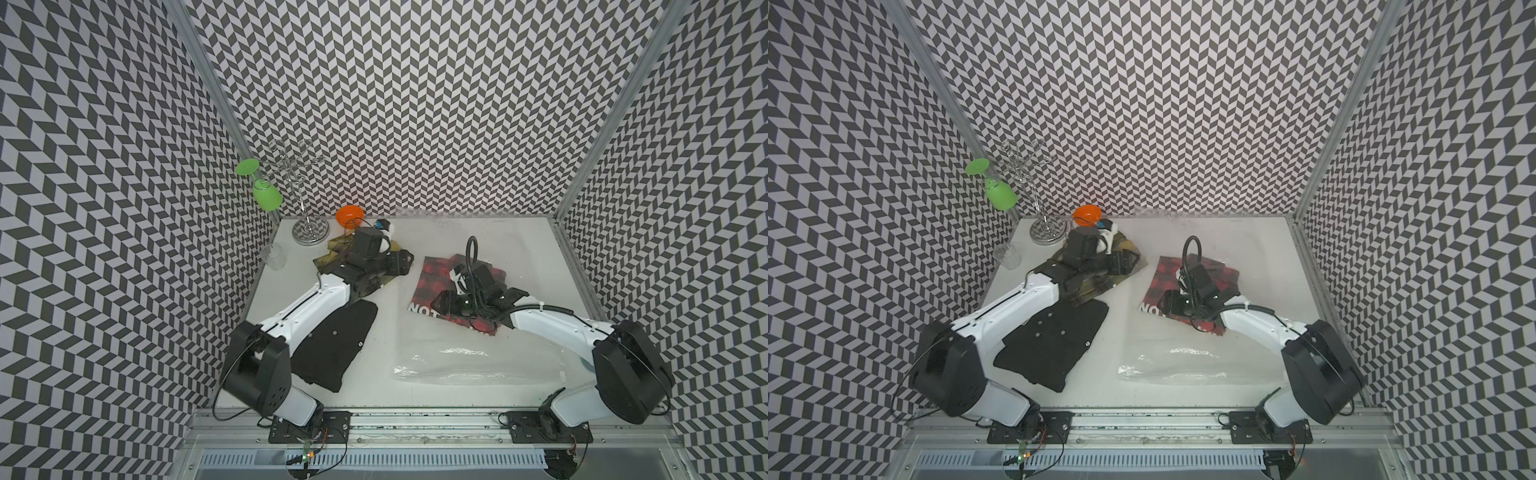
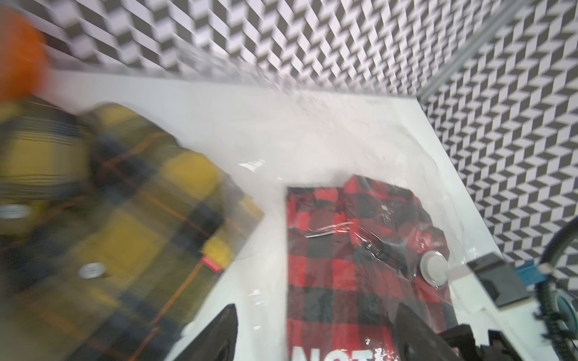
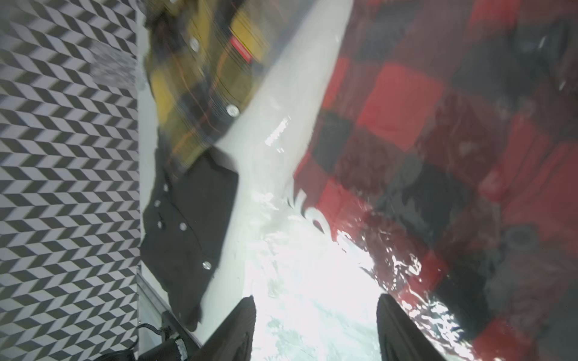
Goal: Place the folded shirt into the vacuum bag
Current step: Adjust the vacuum bag at the center of the board.
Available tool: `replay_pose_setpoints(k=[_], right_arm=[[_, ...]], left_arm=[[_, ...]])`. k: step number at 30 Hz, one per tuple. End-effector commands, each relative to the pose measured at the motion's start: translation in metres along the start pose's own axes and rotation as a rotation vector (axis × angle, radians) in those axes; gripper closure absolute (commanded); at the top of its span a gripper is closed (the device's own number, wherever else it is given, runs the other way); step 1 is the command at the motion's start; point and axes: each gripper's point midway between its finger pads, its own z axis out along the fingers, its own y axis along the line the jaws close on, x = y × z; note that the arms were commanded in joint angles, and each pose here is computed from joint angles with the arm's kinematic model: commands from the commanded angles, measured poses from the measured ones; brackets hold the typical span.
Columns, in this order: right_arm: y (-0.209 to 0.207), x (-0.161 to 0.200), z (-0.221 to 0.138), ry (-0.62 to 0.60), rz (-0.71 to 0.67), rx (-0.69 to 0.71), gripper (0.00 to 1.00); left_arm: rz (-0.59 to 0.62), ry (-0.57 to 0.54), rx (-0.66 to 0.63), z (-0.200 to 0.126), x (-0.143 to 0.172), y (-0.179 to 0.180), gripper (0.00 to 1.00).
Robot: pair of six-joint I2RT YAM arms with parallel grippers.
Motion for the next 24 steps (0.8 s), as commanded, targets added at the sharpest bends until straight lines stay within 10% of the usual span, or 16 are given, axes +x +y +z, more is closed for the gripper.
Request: replay_pose_setpoints(k=[1, 12, 18, 24], right_arm=[[-0.004, -0.028, 0.008, -0.095, 0.054, 0.013, 0.38], [-0.120, -0.088, 0.045, -0.122, 0.132, 0.243, 0.39], [-0.042, -0.104, 0.018, -0.178, -0.021, 0.208, 0.39], [0.057, -0.047, 0.011, -0.137, -0.092, 0.078, 0.32]], left_arm=[[-0.010, 0.015, -0.124, -0.027, 0.015, 0.046, 0.20], [-0.068, -0.087, -0.184, -0.103, 0.015, 0.085, 0.20], [-0.062, -0.131, -0.181, -0.121, 0.000, 0.080, 0.20], [-0.077, -0.219, -0.224, -0.143, -0.025, 0.080, 0.20]])
